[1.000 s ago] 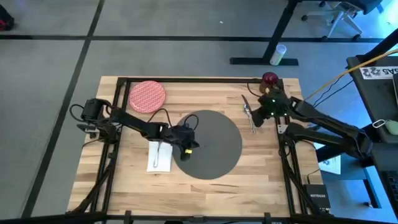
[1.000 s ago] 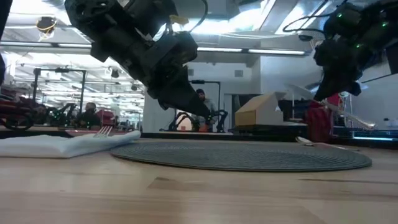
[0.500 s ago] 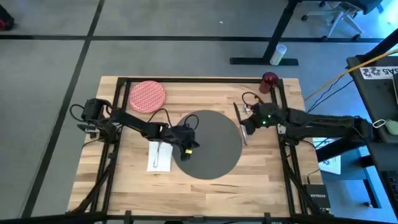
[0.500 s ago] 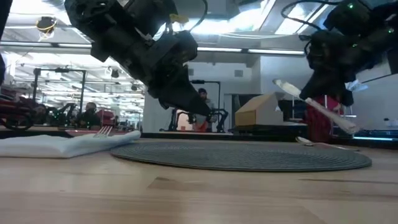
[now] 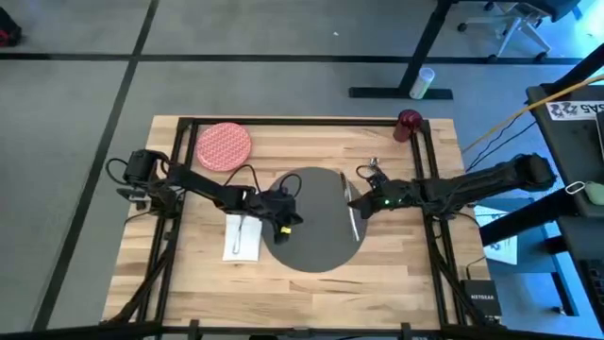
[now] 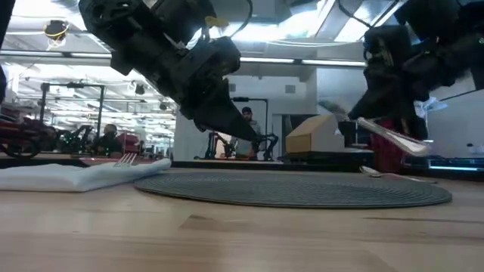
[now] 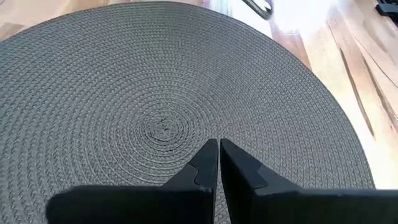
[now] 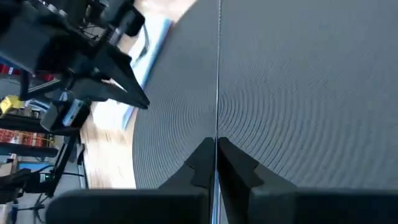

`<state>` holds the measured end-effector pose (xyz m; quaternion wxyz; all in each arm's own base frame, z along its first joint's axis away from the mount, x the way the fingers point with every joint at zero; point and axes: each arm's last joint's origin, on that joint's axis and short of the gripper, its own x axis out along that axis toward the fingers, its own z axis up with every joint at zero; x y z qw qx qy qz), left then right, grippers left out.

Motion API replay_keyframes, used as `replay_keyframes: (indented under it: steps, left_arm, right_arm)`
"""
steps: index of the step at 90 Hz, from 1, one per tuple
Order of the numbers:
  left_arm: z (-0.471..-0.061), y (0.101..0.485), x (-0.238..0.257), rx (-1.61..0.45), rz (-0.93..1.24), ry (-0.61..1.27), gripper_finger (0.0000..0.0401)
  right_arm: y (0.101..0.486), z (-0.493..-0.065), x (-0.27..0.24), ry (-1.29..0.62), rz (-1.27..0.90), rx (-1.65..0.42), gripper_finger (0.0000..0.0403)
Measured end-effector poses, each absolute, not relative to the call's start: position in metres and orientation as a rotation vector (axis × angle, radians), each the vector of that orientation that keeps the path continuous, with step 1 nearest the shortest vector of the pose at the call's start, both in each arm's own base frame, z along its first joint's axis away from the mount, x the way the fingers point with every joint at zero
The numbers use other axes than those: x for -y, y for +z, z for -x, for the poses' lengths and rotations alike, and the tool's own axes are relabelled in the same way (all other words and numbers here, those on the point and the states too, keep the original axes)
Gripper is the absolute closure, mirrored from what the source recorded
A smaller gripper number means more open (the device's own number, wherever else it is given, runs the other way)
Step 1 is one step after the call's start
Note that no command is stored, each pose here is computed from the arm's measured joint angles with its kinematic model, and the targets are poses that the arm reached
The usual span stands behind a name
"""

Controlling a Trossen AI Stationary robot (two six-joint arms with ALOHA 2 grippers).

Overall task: Set table place
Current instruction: Put the silver table knife on the gray placemat

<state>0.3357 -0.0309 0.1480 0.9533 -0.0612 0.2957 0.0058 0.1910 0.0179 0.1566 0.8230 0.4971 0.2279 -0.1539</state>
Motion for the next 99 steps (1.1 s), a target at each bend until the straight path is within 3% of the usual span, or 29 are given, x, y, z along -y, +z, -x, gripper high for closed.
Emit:
replay_keyframes:
  steps: [19, 38, 79, 99]
  left_arm:
    - [-0.336, 0.148, 0.031, -0.601, 0.124, 0.012, 0.0401]
    - [-0.336, 0.148, 0.031, -0.603, 0.124, 0.012, 0.0401]
    - [-0.335, 0.148, 0.031, -0.604, 0.124, 0.011, 0.0401]
    - [-0.335, 0.148, 0.031, -0.604, 0.124, 0.011, 0.0401]
  right_arm:
    - [0.144, -0.212, -0.027, -0.281, -1.096, -0.415, 0.0403]
    - [0.122, -0.217, -0.028, -0.331, -1.087, -0.499, 0.0403]
    - [0.117, -0.215, -0.025, -0.42, -1.053, -0.505, 0.0401]
    - [0.113, -0.213, -0.024, -0.459, -1.035, -0.536, 0.0379]
